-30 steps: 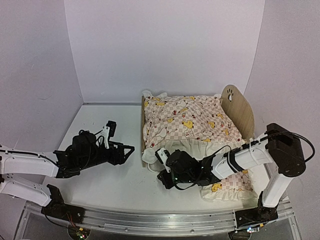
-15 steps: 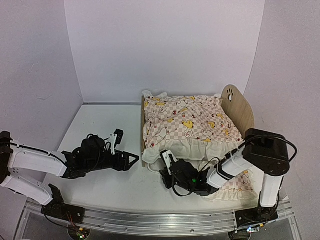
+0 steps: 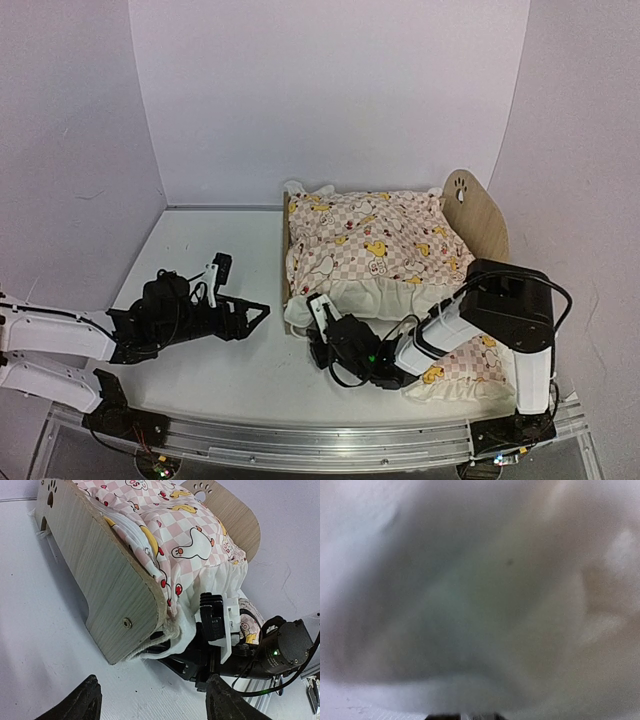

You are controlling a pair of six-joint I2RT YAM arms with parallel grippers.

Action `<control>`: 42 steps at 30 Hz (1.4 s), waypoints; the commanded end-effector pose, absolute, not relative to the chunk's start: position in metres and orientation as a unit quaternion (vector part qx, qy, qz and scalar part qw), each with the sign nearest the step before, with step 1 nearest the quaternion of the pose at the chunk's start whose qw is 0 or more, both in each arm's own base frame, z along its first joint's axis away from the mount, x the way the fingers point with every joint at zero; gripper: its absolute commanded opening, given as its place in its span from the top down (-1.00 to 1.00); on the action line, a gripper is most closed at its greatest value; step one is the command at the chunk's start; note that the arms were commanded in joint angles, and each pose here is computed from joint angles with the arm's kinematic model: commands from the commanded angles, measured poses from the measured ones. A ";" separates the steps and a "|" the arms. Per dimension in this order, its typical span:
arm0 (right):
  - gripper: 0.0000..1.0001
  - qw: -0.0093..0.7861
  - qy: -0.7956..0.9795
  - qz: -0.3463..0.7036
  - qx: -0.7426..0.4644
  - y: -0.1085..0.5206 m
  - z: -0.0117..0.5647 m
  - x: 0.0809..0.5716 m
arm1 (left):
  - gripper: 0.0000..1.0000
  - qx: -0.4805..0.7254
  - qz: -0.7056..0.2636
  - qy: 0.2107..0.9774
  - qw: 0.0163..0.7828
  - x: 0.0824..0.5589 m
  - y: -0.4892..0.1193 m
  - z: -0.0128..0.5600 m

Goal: Set up the pet bed

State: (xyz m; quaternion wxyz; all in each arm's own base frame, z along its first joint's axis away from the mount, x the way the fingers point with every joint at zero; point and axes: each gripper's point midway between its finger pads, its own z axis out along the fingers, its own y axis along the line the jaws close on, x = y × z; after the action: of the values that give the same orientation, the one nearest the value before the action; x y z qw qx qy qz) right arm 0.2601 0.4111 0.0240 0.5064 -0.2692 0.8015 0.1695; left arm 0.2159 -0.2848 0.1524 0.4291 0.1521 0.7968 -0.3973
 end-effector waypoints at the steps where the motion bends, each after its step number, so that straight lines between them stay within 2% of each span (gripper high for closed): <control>1: 0.50 0.538 0.785 0.188 -0.244 0.414 0.063 0.268 | -0.42 0.146 -0.414 0.774 0.456 0.218 -0.285 0.174; 9: 0.51 0.547 0.785 0.171 -0.233 0.433 0.053 0.286 | -0.42 0.145 -0.422 0.766 0.464 0.214 -0.280 0.181; 22: 0.53 0.508 0.812 0.150 -0.245 0.436 0.008 0.292 | -0.42 0.146 -0.433 0.746 0.484 0.209 -0.274 0.199; 25: 0.47 0.492 0.821 0.145 -0.251 0.437 0.001 0.290 | -0.42 0.146 -0.435 0.743 0.487 0.208 -0.272 0.203; 30: 0.67 0.456 0.850 0.087 -0.249 0.417 -0.019 0.289 | -0.43 0.138 -0.432 0.739 0.498 0.208 -0.266 0.209; 37: 0.60 0.405 0.866 0.066 -0.288 0.420 -0.043 0.280 | -0.45 0.140 -0.431 0.732 0.509 0.208 -0.263 0.221; 42: 0.83 0.396 0.868 0.059 -0.293 0.426 -0.047 0.283 | -0.45 0.138 -0.433 0.726 0.517 0.206 -0.259 0.230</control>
State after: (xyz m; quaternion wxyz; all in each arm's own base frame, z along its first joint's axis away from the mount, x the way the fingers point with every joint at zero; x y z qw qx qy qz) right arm 0.2949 0.4436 0.0032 0.4676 -0.2498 0.8411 0.1071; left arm 0.2051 -0.2631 0.2066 0.4906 0.1409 0.7447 -0.4300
